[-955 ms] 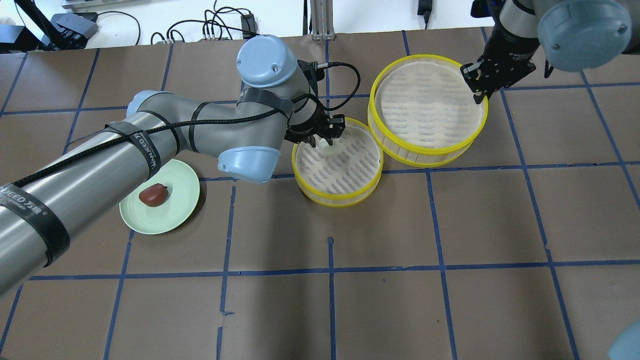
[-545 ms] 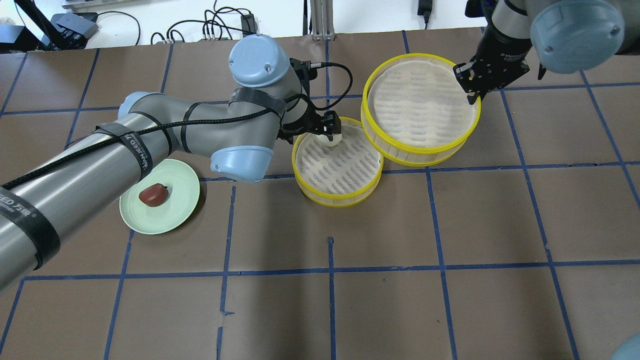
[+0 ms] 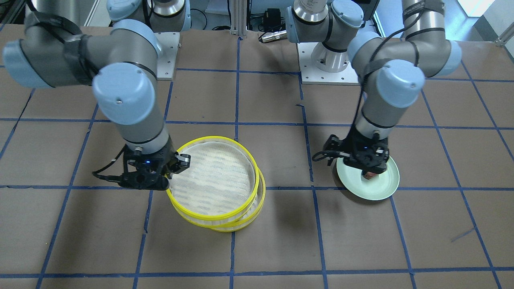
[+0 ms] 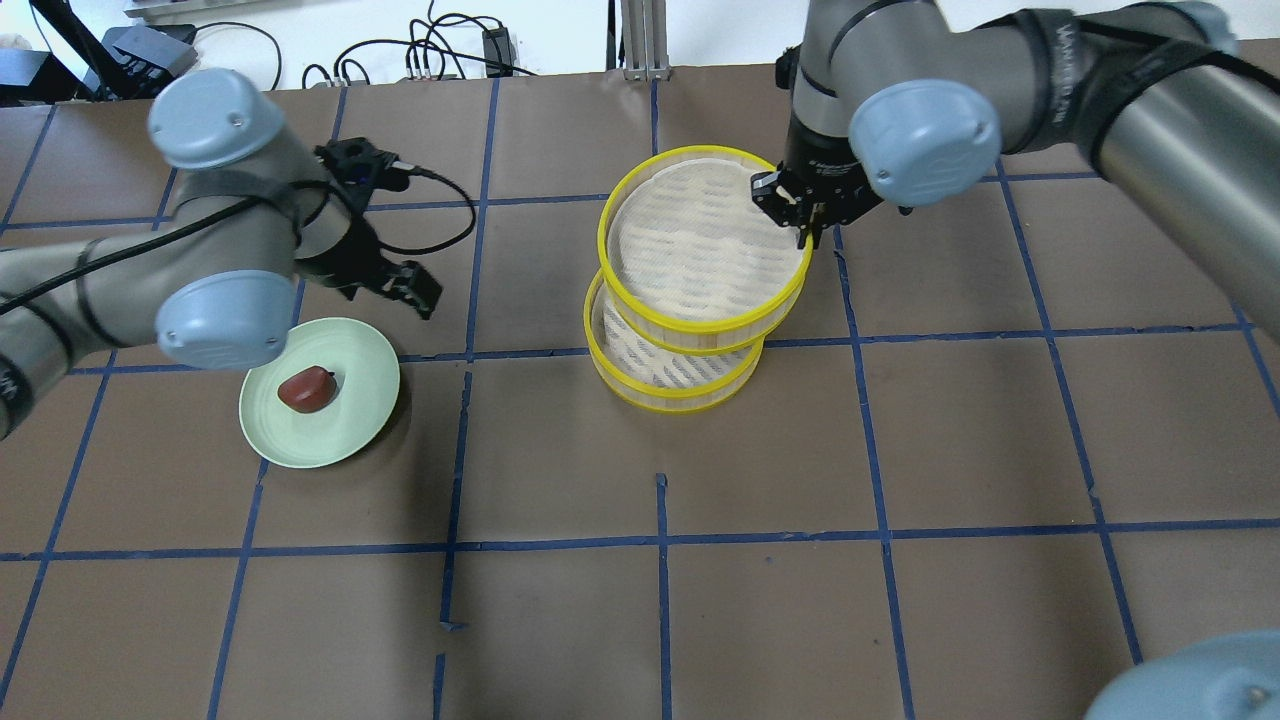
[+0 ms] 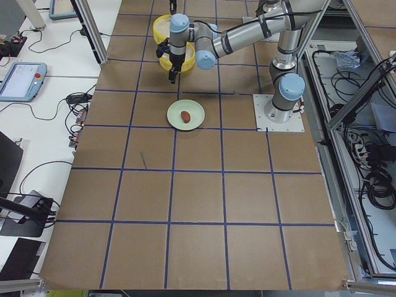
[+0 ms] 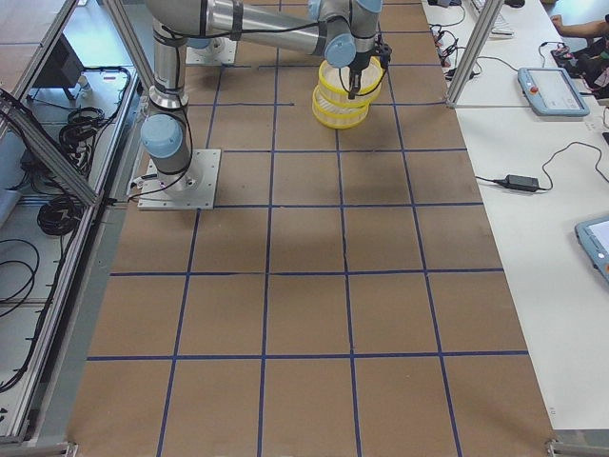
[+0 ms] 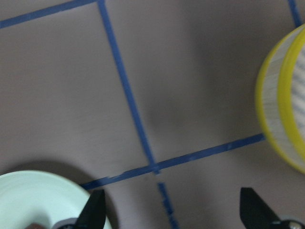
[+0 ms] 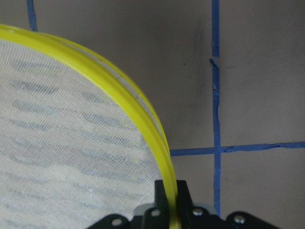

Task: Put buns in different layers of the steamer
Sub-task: 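Set the top tier back onto the bottom tier while the left returns to the plate, then grasp the dark red bun with the left gripper while the right releases the tier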

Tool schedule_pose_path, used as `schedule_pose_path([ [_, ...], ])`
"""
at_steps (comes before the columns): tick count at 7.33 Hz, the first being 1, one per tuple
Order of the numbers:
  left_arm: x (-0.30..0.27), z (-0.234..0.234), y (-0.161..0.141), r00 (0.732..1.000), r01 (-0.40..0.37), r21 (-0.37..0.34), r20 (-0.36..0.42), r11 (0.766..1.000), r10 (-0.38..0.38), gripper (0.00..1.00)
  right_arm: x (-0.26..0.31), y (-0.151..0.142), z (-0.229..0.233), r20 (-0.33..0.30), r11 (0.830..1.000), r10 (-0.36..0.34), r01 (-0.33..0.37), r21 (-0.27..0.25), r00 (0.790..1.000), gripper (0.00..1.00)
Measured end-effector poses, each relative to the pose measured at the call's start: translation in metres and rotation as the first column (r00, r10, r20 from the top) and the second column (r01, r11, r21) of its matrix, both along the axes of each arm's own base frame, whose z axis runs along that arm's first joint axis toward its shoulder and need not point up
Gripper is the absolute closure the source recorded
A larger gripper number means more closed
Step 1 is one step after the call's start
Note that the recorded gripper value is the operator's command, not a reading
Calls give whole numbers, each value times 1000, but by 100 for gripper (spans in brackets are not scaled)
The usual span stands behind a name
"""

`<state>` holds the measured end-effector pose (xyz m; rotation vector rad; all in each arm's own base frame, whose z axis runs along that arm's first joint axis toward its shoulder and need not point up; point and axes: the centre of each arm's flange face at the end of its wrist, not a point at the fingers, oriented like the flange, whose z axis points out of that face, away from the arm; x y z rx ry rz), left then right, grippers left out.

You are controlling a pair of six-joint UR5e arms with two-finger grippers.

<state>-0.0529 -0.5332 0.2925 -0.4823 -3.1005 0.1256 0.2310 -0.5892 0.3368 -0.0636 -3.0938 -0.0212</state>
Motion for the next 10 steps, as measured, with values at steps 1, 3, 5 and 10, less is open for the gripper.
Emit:
schedule_pose_path([
  [1, 49, -20, 7, 1000, 1, 46, -4, 999, -1, 0, 20, 1, -19, -27, 1000, 5, -5, 1, 1000, 88],
  [3, 93, -66, 11, 999, -14, 130, -31, 991, 18, 3, 29, 1, -40, -48, 999, 29, -29, 18, 998, 88],
  [5, 102, -85, 7, 999, -19, 143, -37, 990, 24, 65, 30, 4, -49, -48, 999, 28, -26, 35, 998, 88],
  [10, 107, -74, -6, 1000, -20, 79, -12, 997, 21, 98, 28, 9, -52, -59, 999, 27, -24, 45, 998, 0],
])
